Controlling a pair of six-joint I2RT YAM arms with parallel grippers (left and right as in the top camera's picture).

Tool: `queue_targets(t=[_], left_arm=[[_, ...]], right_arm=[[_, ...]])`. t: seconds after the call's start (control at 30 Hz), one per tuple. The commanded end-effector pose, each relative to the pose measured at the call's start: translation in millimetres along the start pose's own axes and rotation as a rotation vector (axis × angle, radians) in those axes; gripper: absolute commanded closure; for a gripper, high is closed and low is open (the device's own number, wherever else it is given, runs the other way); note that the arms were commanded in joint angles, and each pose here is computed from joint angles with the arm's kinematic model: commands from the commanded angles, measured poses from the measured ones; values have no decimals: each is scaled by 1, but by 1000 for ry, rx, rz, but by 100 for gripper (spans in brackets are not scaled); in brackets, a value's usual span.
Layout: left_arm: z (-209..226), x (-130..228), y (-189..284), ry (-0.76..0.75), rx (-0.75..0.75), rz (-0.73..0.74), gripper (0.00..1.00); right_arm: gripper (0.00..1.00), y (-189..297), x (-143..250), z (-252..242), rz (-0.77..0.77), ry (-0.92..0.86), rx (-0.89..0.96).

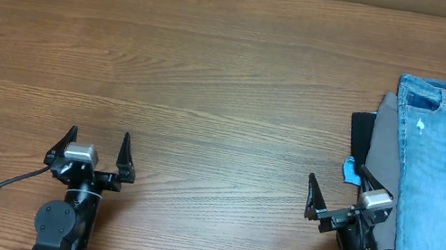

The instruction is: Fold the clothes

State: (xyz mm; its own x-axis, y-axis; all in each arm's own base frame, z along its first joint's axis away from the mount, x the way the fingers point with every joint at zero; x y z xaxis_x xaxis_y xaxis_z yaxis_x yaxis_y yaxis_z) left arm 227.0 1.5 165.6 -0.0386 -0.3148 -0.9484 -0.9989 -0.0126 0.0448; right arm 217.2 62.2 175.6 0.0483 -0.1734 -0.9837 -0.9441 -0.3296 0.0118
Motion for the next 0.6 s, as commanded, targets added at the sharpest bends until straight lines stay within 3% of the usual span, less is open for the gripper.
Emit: queue_targets(t=[0.0,0.13,0.27,0.4,0.57], left_arm=[[-4,2,0,-7,30,10,0],[-21,0,2,-5,138,12,0],[-45,-42,12,-15,244,-95,0],[-62,-104,29,-83,235,-170,0],[-59,-144,17,-73,82,-19,0]], right_arm=[[0,0,1,1,-6,2,-5],[0,0,-4,4,-32,-32,-28],[0,3,-34,1,-141,-162,-34],[0,13,-73,-4,-186,-168,-32],[0,13,-95,-11,-19,-203,-29]])
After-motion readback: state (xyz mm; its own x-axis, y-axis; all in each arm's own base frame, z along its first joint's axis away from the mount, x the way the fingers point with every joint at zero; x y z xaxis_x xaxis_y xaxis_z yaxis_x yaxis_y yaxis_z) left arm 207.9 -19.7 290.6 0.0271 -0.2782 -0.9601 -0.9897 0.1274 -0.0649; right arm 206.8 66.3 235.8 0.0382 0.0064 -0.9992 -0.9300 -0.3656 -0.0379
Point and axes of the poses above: each gripper's point midway between its finger pads, its own y axis back along the fingers, its own z axis along the line the jaws close on, x = y × z, the point moved 2 cm from there along y, back along the fingers, and after that the axes turned 13 degrees about y, right-handed, at the moved point
